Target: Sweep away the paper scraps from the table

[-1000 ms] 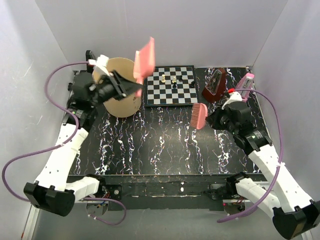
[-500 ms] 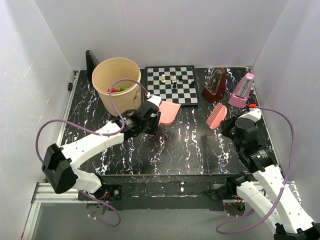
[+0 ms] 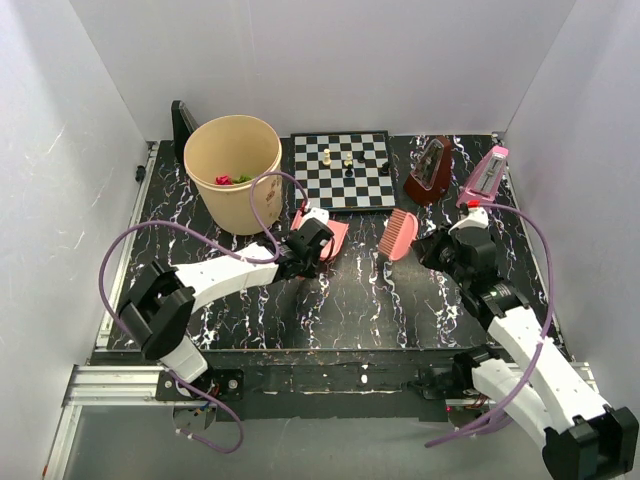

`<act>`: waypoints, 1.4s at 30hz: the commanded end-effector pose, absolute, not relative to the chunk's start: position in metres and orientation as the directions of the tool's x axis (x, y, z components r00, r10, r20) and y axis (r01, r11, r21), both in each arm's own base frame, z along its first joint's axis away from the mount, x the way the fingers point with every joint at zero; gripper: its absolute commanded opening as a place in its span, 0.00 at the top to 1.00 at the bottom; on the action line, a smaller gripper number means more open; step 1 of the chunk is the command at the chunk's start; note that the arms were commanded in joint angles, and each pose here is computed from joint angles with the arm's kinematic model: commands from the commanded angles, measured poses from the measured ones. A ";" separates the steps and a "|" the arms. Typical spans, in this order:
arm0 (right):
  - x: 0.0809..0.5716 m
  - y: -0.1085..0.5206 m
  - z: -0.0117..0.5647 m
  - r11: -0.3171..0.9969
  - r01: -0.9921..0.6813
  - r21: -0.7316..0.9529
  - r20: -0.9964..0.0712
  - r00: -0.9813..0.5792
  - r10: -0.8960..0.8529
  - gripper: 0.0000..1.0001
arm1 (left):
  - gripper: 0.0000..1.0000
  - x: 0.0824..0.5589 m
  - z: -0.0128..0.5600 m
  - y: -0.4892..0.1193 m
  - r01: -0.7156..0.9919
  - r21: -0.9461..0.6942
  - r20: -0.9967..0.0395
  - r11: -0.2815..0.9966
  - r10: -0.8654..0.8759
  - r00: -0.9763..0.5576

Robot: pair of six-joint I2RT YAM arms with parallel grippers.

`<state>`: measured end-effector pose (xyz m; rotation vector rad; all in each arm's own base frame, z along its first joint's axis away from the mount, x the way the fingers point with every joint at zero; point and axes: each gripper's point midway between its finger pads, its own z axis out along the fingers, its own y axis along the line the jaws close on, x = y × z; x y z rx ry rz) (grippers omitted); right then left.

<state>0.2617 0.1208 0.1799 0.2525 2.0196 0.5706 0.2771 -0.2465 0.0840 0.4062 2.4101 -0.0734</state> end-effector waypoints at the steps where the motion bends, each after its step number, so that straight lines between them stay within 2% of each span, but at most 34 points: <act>1: 0.294 0.123 0.208 0.798 -0.076 0.598 -0.747 -0.413 0.520 0.99 | 1.00 0.295 0.086 -0.257 0.285 0.063 -0.687 0.957 0.248 -0.683; 5: 0.314 0.112 0.188 0.741 0.018 0.671 -0.641 -0.489 0.592 0.99 | 1.00 0.296 0.074 -0.259 0.293 0.076 -0.671 0.953 0.266 -0.692; 13: 0.337 0.076 0.162 0.559 0.162 0.814 -0.434 -0.471 0.768 0.99 | 1.00 0.298 0.070 -0.260 0.295 0.089 -0.667 0.951 0.277 -0.692; 14: 0.337 0.075 0.156 0.553 0.180 0.813 -0.418 -0.482 0.770 0.93 | 1.00 0.298 0.070 -0.260 0.294 0.088 -0.665 0.952 0.275 -0.694; 15: 0.335 0.078 0.153 0.555 0.176 0.813 -0.407 -0.509 0.758 0.83 | 1.00 0.298 0.071 -0.261 0.295 0.085 -0.667 0.952 0.274 -0.693; 18: 0.334 0.081 0.148 0.570 0.176 0.802 -0.407 -0.538 0.738 0.39 | 1.00 0.299 0.071 -0.261 0.295 0.084 -0.667 0.952 0.274 -0.693; 20: 0.334 0.077 0.144 0.583 0.195 0.789 -0.415 -0.531 0.739 0.22 | 1.00 0.298 0.070 -0.261 0.296 0.084 -0.665 0.951 0.275 -0.694; 22: 0.333 0.071 0.144 0.602 0.216 0.769 -0.430 -0.522 0.737 0.18 | 0.98 0.299 0.071 -0.261 0.299 0.087 -0.666 0.950 0.278 -0.692; 27: 0.324 0.055 0.159 0.677 0.232 0.699 -0.523 -0.479 0.705 0.15 | 0.85 0.300 0.089 -0.259 0.290 0.082 -0.693 0.953 0.264 -0.671; 34: 0.310 0.041 0.202 0.733 0.182 0.655 -0.640 -0.383 0.667 0.13 | 0.72 0.298 0.145 -0.248 0.285 0.057 -0.762 0.957 0.226 -0.607; 36: 0.307 0.040 0.213 0.744 0.168 0.647 -0.657 -0.372 0.655 0.12 | 0.63 0.295 0.160 -0.245 0.286 0.042 -0.783 0.957 0.210 -0.586; 40: 0.300 0.031 0.239 0.774 0.180 0.607 -0.697 -0.347 0.627 0.12 | 0.29 0.289 0.180 -0.242 0.306 0.012 -0.805 0.952 0.191 -0.561; 42: 0.295 0.031 0.250 0.788 0.168 0.592 -0.714 -0.343 0.610 0.11 | 0.20 0.286 0.189 -0.241 0.309 -0.003 -0.808 0.951 0.180 -0.561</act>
